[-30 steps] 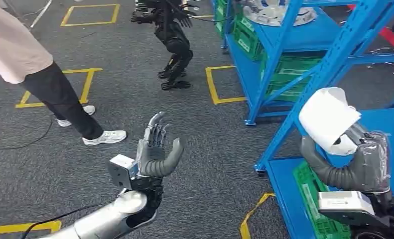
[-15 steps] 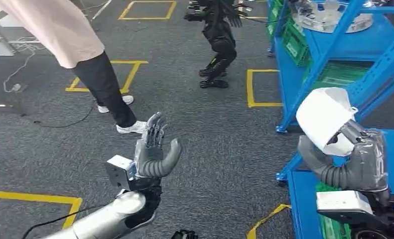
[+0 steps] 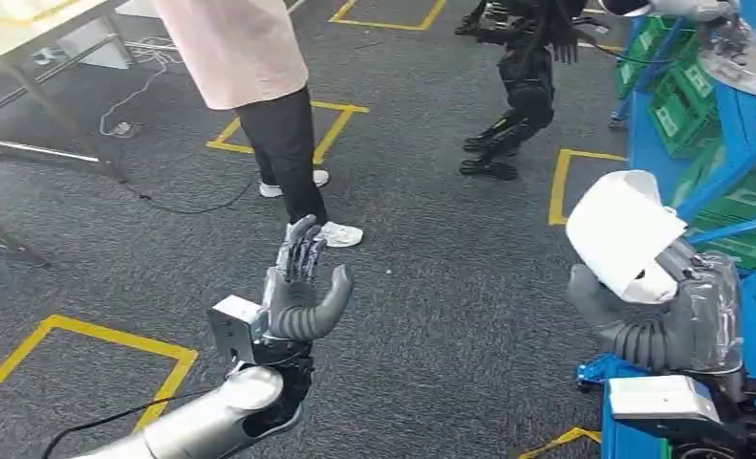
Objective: Take the parts from the cabinet and place them on the table.
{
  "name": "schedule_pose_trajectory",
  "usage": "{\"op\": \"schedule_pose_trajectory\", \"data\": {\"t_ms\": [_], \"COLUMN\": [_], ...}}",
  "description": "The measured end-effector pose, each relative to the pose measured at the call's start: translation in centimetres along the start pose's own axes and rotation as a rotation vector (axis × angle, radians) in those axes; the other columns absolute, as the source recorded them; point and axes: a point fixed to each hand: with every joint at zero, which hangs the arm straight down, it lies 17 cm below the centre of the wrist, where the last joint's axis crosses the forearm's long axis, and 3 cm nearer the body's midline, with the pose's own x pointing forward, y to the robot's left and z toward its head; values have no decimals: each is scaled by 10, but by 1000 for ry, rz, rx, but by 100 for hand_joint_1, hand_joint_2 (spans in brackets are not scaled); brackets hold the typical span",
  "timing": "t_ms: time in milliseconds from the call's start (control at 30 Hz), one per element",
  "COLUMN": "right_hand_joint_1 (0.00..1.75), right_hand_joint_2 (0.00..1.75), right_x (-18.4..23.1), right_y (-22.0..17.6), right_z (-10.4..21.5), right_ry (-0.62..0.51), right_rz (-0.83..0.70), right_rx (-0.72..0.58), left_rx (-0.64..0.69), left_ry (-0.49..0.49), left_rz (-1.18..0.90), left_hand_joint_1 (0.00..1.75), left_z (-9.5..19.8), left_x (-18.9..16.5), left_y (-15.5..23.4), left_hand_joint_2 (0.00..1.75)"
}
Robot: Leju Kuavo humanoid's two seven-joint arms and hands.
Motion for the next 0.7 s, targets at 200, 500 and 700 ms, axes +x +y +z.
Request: {"op": "schedule_pose_trajectory", "data": {"t_ms": [200, 500, 700], "right_hand_joint_1": [175, 175, 175], "right_hand_joint_2": [175, 175, 175], "right_x": [0, 2, 3], "right_y": [0, 1, 2], "right_z": [0, -2, -3], "right_ry": [-3, -12, -16], "right_rz": [-6, -8, -8], "right_rx": [1, 6, 8], "left_rx": [7, 12, 11], "left_ry": [2, 10, 7], "left_rz": [-4, -14, -16], "left_hand_joint_1": [0, 0, 0], "left_z": [1, 5, 4], "left_x": [-1, -3, -3], "left_y": [1, 5, 5], "left_hand_joint_2": [175, 175, 175]}}
